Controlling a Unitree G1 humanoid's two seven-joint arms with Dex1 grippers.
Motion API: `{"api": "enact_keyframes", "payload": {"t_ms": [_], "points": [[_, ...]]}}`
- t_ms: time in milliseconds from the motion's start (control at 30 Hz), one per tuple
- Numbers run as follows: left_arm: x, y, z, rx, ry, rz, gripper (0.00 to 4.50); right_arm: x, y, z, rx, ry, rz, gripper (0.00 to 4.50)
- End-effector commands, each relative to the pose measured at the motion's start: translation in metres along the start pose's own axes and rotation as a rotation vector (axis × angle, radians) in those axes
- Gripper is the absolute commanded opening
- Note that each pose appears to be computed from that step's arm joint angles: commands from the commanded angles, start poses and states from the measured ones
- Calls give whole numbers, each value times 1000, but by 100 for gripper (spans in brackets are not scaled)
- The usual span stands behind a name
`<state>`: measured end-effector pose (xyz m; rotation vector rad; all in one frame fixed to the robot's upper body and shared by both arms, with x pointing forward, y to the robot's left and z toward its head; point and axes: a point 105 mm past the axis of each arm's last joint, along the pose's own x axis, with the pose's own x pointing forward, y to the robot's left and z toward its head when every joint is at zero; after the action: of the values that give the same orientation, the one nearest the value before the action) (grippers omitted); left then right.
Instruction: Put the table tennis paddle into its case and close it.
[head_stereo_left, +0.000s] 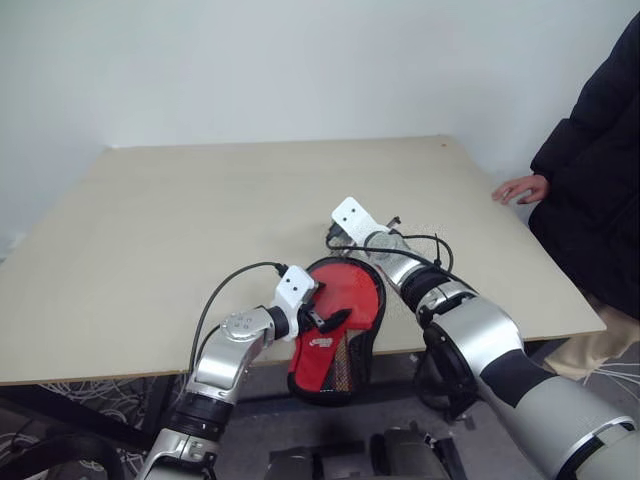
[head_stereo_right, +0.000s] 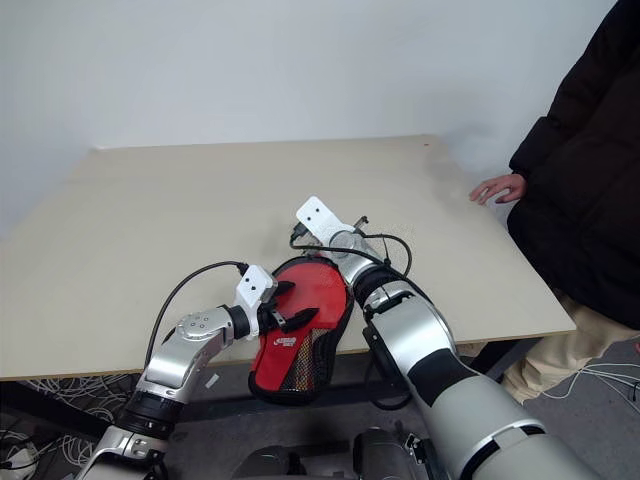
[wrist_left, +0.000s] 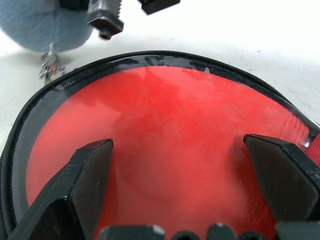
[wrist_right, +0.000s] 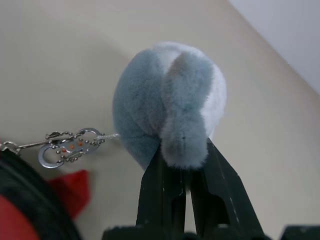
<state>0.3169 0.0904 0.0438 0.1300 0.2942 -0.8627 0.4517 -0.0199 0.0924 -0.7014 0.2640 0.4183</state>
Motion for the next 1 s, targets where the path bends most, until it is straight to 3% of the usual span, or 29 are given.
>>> {"api": "enact_keyframes", "payload": {"t_ms": [33,700,1000], "points": [[2,-3,-5,-9,24,-15,450,-3,-32,20,-57,-57,-93,1],[6,-3,-6,-11,27,-26,450,-12,-77,-8,-116,-19,-46,1],[8,-5,-5,-4,27,-46,450,-16,-77,-21,-60,-20,59,1]]}}
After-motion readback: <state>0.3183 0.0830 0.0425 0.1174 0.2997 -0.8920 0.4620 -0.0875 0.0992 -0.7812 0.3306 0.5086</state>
